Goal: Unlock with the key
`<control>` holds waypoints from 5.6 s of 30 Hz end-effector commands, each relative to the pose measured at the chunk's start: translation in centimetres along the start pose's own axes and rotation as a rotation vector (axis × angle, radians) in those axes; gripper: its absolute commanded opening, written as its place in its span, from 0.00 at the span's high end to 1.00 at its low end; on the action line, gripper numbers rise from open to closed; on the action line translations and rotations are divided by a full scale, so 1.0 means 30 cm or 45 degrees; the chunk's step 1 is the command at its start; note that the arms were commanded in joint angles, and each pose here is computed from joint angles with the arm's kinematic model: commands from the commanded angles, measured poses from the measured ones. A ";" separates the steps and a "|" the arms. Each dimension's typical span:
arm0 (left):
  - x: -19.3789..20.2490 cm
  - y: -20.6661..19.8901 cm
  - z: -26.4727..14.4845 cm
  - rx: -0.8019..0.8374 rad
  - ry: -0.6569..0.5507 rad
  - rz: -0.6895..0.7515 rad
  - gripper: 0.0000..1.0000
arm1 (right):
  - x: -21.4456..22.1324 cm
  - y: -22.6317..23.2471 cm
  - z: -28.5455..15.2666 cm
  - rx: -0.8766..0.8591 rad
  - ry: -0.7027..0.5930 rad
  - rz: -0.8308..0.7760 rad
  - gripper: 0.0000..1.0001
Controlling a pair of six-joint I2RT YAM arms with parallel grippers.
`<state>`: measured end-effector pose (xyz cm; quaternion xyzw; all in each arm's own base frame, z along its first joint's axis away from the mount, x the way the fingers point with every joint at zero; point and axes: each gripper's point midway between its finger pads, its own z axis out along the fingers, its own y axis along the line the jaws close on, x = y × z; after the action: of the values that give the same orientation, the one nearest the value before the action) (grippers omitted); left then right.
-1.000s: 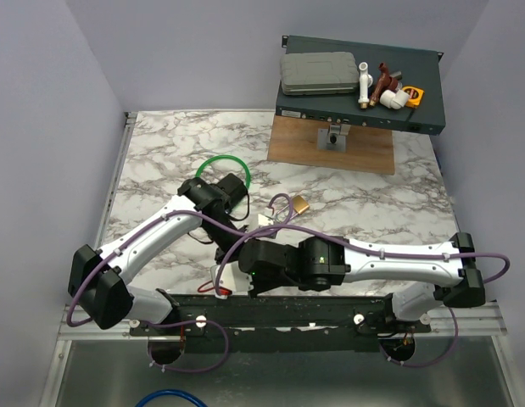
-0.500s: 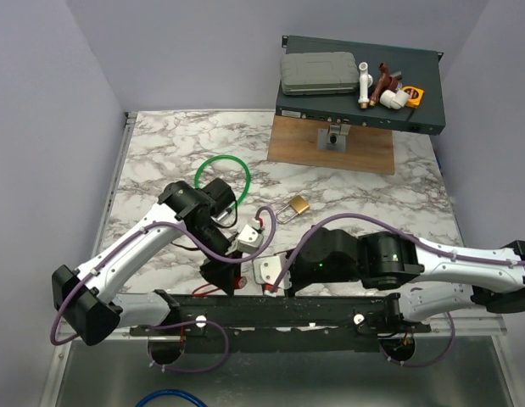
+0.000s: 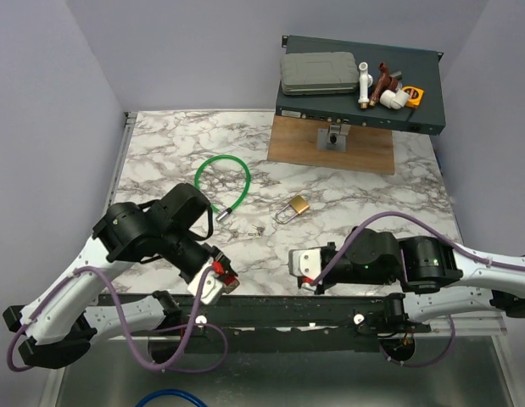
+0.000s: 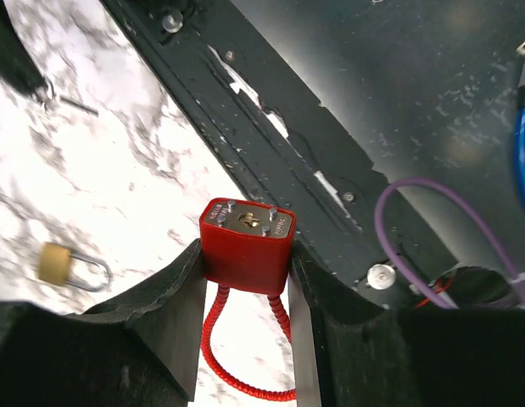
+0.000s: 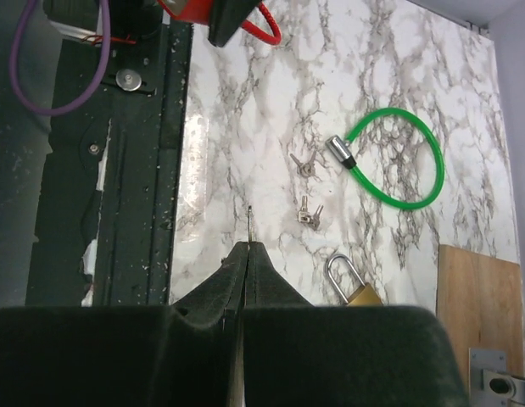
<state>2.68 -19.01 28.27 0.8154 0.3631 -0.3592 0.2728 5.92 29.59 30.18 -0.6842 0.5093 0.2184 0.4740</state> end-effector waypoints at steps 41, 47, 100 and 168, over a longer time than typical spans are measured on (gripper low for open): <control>-0.302 0.091 -0.190 -0.277 -0.011 0.729 1.00 | -0.022 -0.143 0.014 0.352 -0.070 0.058 0.99; -0.422 0.077 -0.273 -0.354 -0.034 0.966 1.00 | -0.013 -0.154 0.015 0.386 -0.067 0.069 0.99; 0.036 0.031 0.109 0.287 -0.399 -1.106 1.00 | 0.068 0.040 0.135 -0.061 0.201 -0.123 0.99; 0.141 0.039 0.220 0.344 0.042 -1.323 1.00 | 0.096 0.106 0.272 -0.225 0.474 -0.237 0.99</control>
<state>3.24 -22.62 20.49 0.5536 0.6806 -0.4746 -0.0704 5.83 34.76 22.64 -0.7933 0.5072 0.0910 0.3241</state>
